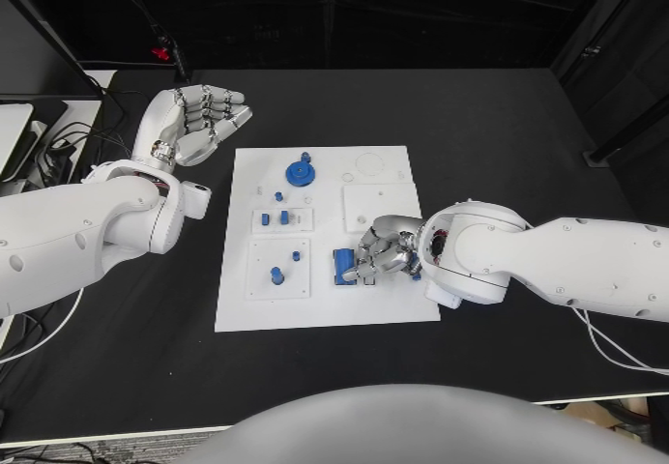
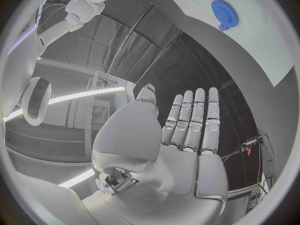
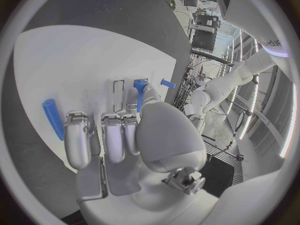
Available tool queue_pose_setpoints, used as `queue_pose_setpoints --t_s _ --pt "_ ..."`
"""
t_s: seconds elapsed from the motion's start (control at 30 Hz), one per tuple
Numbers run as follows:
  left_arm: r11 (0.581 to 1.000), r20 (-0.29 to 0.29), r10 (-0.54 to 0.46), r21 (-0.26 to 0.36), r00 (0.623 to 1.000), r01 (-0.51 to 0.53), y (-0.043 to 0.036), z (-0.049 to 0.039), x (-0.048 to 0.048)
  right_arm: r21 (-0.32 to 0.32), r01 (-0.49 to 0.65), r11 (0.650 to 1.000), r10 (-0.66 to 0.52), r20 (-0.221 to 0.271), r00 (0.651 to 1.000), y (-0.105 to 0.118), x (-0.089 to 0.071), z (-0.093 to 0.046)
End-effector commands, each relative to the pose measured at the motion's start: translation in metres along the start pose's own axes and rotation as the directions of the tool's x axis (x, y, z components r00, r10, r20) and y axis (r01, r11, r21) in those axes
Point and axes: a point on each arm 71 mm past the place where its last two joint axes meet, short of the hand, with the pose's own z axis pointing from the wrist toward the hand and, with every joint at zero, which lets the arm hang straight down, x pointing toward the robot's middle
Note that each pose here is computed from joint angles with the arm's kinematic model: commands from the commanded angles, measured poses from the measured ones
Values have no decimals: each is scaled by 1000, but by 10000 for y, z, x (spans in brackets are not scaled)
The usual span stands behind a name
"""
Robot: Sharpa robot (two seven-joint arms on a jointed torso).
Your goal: Assemble the parts on the task board
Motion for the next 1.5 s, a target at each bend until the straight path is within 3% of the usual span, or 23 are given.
queue_pose_setpoints --t_s 0.03,0.27,0.5,0.77,1.0,1.23,1.5 --pt "1000 -4 -7 21 1000 7 -23 4 -2 -65 -49 997 54 87 995 2 -58 -66" --pt "1000 -3 -6 20 1000 6 -19 7 -4 -143 -101 984 131 217 967 -174 -216 -372" --pt "1000 -4 -6 20 1000 6 -19 14 5 -51 -56 997 67 243 968 -496 -313 -598" --pt "1000 -5 -6 20 1000 6 -18 18 7 109 -23 994 -2 221 975 -804 -363 -691" --pt "1000 -5 -6 20 1000 6 -17 15 6 216 11 976 -49 167 985 -923 -319 -657" --pt "1000 -6 -7 19 1000 7 -18 14 7 263 33 964 -68 122 990 -983 -247 -595" --pt "1000 -5 -7 18 1000 7 -17 9 1 262 48 964 -79 111 991 -945 -225 -519"
